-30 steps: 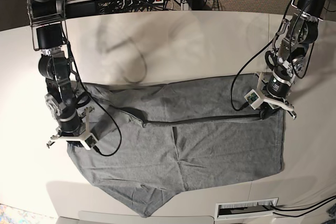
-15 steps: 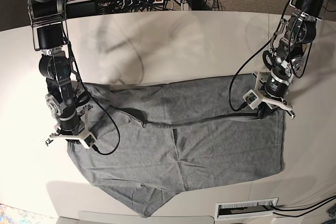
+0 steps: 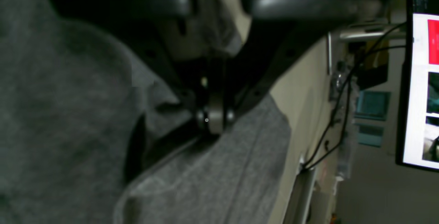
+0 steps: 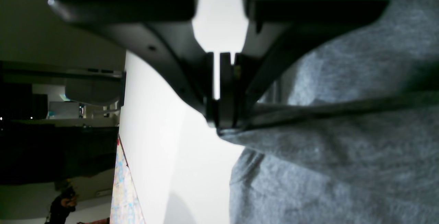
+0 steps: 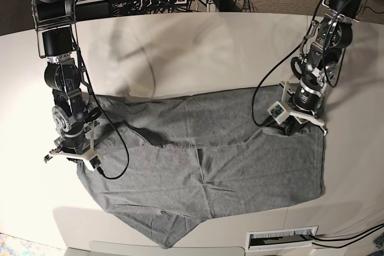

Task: Fold the T-shirt properly
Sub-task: 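Lift the shoulder edge and pull it across the shirt toward the hem, then drag the held shoulder edge back toward the collar, flattening the shirt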

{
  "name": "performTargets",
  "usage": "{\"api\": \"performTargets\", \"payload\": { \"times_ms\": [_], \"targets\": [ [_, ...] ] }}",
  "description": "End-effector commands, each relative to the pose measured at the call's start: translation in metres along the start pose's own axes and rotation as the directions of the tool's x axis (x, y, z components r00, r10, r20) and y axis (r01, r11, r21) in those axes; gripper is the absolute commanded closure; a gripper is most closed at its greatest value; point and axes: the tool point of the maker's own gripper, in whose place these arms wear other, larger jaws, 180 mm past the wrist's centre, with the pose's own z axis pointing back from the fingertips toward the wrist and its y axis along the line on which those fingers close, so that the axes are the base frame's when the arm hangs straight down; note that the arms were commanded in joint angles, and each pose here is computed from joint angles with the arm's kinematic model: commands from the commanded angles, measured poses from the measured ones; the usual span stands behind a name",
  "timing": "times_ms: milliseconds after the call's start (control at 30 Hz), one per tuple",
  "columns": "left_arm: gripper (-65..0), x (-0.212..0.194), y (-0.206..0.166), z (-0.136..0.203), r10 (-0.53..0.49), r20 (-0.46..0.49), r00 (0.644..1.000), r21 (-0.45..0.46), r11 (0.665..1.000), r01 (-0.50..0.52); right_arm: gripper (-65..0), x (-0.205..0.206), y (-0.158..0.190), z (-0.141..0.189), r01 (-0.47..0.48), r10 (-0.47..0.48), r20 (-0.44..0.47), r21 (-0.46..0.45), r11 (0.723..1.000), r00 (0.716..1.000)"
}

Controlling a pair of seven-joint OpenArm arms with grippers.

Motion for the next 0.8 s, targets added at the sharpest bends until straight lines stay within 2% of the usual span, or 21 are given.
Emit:
{"api": "performTargets", "payload": {
  "times_ms": [0, 133, 167, 233, 267, 333, 500, 600, 700, 767],
  "targets": [
    [0.0, 0.009, 0.02, -0.002, -0.017, 0.033, 0.999, 0.051, 0.999, 0.015, 0.0, 0.007, -0.029, 0.0, 0.005, -0.004, 0.016, -0.074, 0.997, 1.0],
    [-0.2, 0.008, 0.02, -0.002, -0.017, 0.033, 0.999, 0.051, 0.999, 0.015, 0.0, 0.007, -0.029, 0.0, 0.009, -0.008, 0.019, -0.071, 0.997, 1.0],
    [-5.4, 0.008, 0.02, -0.002, -0.016, 0.033, 0.999, 0.051, 0.999, 0.015, -2.3, 0.008, -0.029, 0.0, 0.011, -0.01, 0.02, -0.07, 0.997, 1.0],
    [-14.6, 0.008, 0.02, -0.002, -0.017, 0.033, 0.999, 0.052, 0.999, 0.015, -11.6, 0.008, -0.029, 0.0, 0.012, -0.01, 0.023, -0.07, 0.997, 1.0],
    [-17.4, 0.009, 0.02, -0.002, -0.017, 0.033, 0.999, 0.052, 0.999, 0.015, -16.4, 0.009, -0.03, 0.0, 0.012, -0.01, 0.024, -0.072, 0.997, 1.0],
    [-18.6, 0.009, 0.02, -0.002, -0.017, 0.035, 0.999, 0.052, 0.999, 0.015, -22.6, 0.01, -0.033, 0.0, 0.014, -0.012, 0.025, -0.076, 0.997, 1.0],
    [-18.5, 0.015, 0.027, 0.0, -0.014, 0.026, 1.0, 0.069, 0.998, 0.012, -23.2, 0.008, -0.042, -0.001, 0.023, -0.024, -0.017, -0.093, 0.995, 1.0],
    [-18.5, 0.02, 0.033, 0.004, 0.021, 0.021, 1.0, 0.069, 0.997, -0.023, -23.2, 0.007, -0.046, 0.002, 0.031, -0.035, -0.046, -0.097, 0.995, 0.998],
    [-18.5, 0.03, 0.032, 0.008, 0.019, 0.038, 0.999, 0.015, 1.0, -0.02, -21.3, 0.016, -0.036, 0.009, 0.05, -0.05, -0.041, -0.012, 0.999, 0.998],
    [-15.6, 0.036, 0.026, 0.011, 0.025, 0.055, 0.998, -0.045, 0.999, -0.023, -13.2, 0.024, -0.024, 0.015, 0.074, -0.073, -0.026, 0.071, 0.995, 0.997]
  ]
}}
